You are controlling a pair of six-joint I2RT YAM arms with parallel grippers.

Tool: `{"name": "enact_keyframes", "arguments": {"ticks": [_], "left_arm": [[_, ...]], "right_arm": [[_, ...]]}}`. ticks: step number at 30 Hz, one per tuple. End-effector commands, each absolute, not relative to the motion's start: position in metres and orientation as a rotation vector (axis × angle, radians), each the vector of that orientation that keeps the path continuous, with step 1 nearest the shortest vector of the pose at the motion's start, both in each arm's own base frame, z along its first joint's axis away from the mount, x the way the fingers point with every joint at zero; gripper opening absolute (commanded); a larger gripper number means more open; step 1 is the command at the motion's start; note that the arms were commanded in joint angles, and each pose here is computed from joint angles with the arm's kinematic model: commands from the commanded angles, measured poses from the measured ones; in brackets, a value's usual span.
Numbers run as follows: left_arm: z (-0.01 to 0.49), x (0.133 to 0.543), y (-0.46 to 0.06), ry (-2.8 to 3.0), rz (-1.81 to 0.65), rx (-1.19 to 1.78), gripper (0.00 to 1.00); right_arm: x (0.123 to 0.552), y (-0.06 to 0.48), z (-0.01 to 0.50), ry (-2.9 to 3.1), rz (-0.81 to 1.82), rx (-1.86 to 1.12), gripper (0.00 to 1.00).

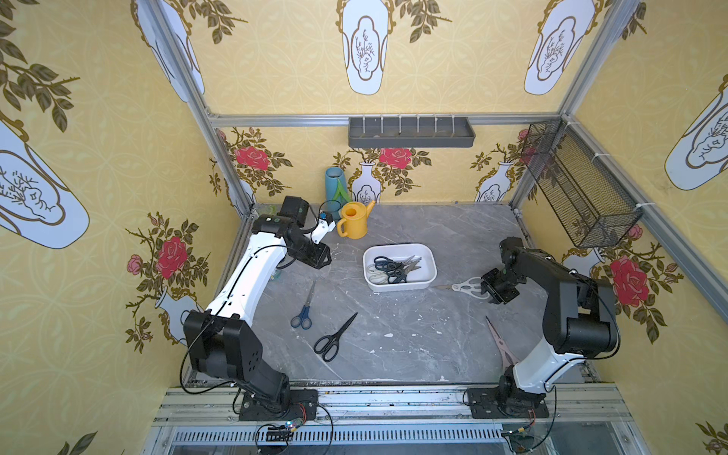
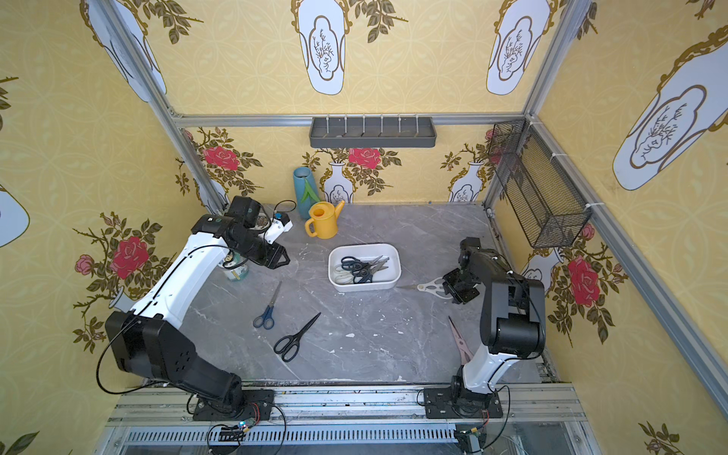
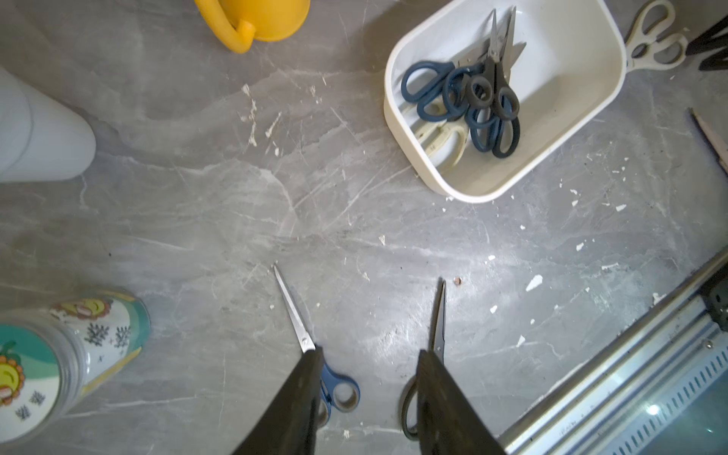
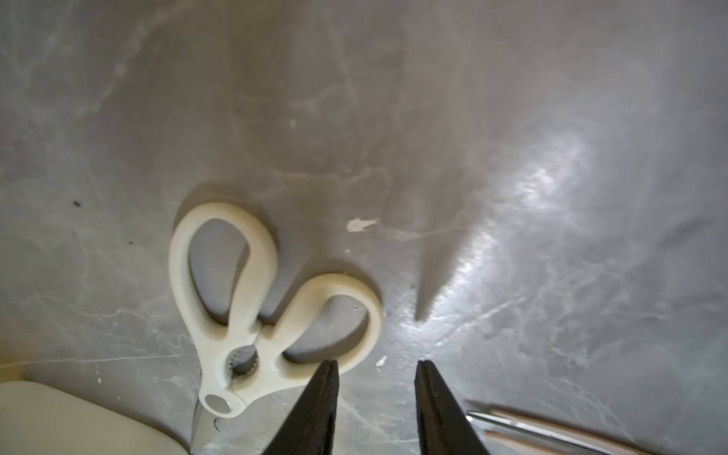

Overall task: Put the scissors into the storage box
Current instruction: Pick up the scissors from the center of the board.

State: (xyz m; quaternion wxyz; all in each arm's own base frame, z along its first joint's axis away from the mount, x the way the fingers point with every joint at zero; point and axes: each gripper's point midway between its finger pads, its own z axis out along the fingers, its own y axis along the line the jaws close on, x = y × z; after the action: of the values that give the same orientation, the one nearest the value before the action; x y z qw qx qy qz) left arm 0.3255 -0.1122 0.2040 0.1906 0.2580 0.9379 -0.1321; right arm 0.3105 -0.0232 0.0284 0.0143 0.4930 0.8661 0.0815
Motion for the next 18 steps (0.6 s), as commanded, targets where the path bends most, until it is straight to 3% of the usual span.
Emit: {"name": "enact_keyframes", "arguments": {"ticks": [1, 14, 18], "left_arm": [[0.199, 0.318, -0.110, 2.623, -0.397, 0.709, 0.44], [0.179, 0.290, -0.089, 2.670, -0.387, 0.644, 0.44], [0.173, 0.283, -0.085, 2.685, -0.374, 0.632, 0.44]], "right_arm": [[0.319, -0.022, 0.023, 2.700, 0.218, 1.510, 0.38], [0.304, -0.027, -0.003, 2.762, 0.014, 1.550, 0.25], [0.307, -0.029, -0.006, 2.789, -0.048, 1.515, 0.08]]}}
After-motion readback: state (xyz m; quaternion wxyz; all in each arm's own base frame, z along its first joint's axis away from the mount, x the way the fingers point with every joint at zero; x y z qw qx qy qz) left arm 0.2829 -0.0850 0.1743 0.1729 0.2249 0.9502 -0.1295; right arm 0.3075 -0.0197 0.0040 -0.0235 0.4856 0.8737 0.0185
